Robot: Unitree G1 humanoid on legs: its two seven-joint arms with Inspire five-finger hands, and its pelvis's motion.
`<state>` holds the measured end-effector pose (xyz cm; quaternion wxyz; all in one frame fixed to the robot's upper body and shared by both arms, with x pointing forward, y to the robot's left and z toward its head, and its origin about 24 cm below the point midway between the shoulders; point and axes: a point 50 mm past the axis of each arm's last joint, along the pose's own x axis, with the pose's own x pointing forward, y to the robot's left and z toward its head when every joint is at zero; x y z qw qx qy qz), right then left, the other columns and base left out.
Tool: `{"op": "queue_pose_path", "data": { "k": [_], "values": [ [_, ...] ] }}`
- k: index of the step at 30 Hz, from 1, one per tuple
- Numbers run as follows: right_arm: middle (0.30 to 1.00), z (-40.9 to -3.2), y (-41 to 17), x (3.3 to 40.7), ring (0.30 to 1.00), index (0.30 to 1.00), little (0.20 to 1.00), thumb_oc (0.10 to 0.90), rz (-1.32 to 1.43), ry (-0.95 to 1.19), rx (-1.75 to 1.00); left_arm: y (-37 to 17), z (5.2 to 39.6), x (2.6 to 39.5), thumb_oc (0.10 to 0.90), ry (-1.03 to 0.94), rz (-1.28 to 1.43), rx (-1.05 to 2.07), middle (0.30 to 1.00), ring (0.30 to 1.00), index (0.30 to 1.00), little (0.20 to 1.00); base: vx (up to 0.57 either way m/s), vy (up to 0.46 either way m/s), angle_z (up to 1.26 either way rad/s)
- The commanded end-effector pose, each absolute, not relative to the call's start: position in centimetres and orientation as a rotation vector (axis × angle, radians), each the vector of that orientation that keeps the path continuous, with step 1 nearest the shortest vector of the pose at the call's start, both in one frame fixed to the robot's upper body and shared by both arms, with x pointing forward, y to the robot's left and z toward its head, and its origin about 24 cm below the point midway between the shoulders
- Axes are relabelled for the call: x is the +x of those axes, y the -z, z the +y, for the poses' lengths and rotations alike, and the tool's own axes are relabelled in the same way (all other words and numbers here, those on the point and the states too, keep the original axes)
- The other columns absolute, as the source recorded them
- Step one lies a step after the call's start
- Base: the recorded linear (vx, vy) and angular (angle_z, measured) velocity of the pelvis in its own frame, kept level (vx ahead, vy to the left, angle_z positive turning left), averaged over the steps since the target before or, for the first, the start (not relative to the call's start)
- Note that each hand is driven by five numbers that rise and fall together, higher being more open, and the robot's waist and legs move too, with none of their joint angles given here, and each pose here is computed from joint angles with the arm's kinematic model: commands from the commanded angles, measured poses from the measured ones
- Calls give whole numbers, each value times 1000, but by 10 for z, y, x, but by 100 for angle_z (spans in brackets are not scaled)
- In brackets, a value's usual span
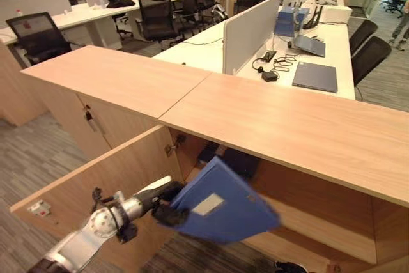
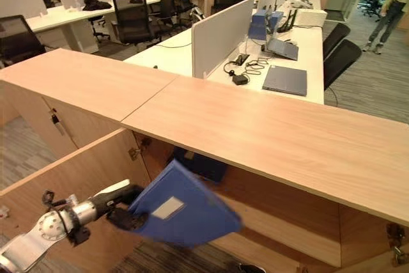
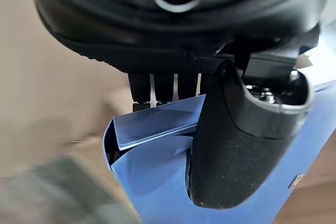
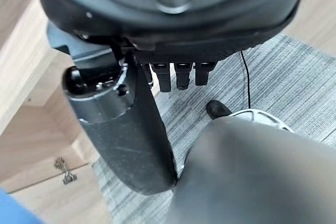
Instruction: Put the empty folder in the office cabinet
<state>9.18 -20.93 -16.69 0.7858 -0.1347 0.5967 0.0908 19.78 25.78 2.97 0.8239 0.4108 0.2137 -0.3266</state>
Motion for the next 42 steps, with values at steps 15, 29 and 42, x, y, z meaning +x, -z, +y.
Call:
{"op": "queue_pose_path", "data": {
  "k": [15, 29, 42],
  "values": [
    [900, -187, 96, 215, 900, 900, 900, 800, 672, -360, -529, -75, 263, 218, 400, 524, 152, 1175, 300, 300, 300, 300, -2, 5, -4],
    [900, -123, 4, 241, 900, 900, 900, 800, 142, -655, -479, -81, 241, 223, 400, 523, 21, 994, 300, 300, 300, 300, 0, 0, 0],
    [900, -99, 24, 239, 900, 900, 900, 800, 237, -798, -458, -118, 217, 230, 400, 544, -192, 866, 300, 300, 300, 300, 0, 0, 0]
  ]
}}
